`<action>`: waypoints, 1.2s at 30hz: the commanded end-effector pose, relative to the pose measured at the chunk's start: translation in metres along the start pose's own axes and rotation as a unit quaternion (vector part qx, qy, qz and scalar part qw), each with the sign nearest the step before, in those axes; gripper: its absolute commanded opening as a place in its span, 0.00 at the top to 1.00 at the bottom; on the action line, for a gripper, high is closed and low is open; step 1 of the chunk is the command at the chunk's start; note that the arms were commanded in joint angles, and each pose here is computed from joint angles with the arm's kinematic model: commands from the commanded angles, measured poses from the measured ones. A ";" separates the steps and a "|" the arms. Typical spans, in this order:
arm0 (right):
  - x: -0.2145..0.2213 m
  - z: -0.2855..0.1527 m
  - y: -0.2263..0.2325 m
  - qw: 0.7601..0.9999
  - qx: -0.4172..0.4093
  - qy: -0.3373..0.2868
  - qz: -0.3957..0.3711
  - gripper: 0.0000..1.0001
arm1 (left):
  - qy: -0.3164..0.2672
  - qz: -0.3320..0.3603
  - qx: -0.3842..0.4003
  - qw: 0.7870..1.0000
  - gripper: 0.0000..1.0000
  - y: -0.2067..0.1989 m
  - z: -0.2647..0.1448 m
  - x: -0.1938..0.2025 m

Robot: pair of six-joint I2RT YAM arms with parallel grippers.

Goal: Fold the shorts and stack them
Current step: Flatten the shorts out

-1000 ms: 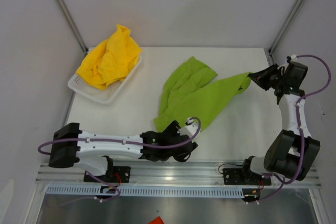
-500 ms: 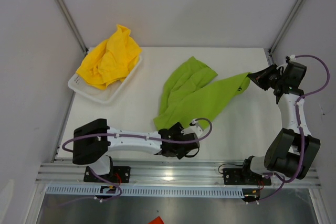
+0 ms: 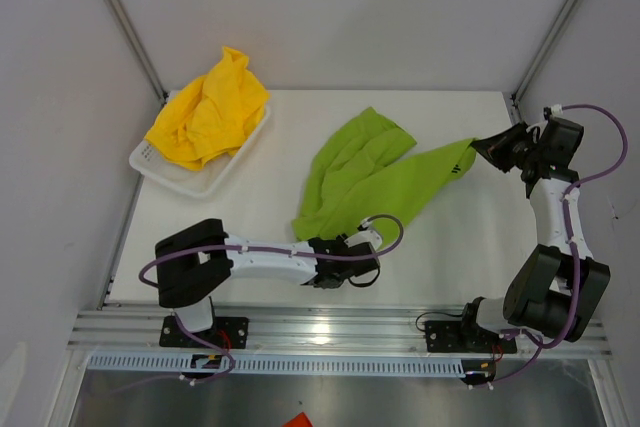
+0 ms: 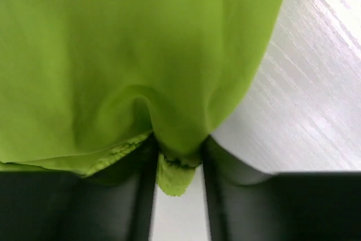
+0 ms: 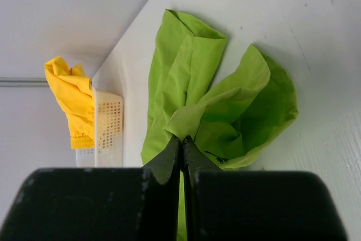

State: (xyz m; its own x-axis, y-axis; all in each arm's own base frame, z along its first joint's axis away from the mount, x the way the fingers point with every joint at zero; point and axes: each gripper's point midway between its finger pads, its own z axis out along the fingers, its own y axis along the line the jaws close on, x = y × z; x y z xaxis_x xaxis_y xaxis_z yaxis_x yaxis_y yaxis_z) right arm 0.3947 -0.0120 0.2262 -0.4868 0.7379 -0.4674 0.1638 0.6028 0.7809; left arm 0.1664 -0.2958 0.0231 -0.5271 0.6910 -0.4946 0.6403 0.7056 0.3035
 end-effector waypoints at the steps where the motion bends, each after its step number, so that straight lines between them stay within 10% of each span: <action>1: -0.007 -0.006 0.006 1.000 0.010 -0.007 -0.014 1.00 | -0.007 0.009 0.021 1.000 0.69 -0.004 0.001 -0.004; 5: -0.013 -0.019 0.001 0.998 0.051 -0.028 -0.022 1.00 | 0.003 0.028 0.037 0.999 0.96 -0.008 0.001 0.001; 9: -0.016 -0.038 -0.011 0.991 0.128 -0.042 -0.023 1.00 | -0.004 0.017 0.175 0.984 0.99 -0.044 -0.019 0.002; 13: -0.037 -0.057 -0.017 0.977 0.184 -0.090 -0.053 1.00 | -0.029 -0.026 0.404 0.914 0.98 -0.091 -0.083 -0.012; 18: -0.056 -0.059 -0.005 0.973 0.194 -0.073 -0.105 1.00 | -0.075 -0.038 0.510 0.856 0.99 -0.092 -0.150 -0.035; 23: -0.063 -0.032 -0.002 0.945 0.267 -0.016 -0.186 1.00 | -0.114 -0.173 0.659 0.723 0.98 -0.049 -0.180 -0.052; 36: -0.019 0.053 -0.058 0.932 0.288 0.115 -0.189 1.00 | -0.073 -0.364 0.600 0.708 1.00 -0.009 -0.081 -0.021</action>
State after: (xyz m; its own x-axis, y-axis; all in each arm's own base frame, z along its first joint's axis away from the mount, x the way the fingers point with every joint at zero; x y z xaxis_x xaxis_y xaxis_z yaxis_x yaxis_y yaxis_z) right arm 0.4270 -0.0473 0.1436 -0.7925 0.4252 -0.4372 0.3917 0.9044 0.1694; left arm 0.1136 -0.3025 0.0750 -0.9595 0.1803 -0.2167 0.2610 0.2777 -0.9245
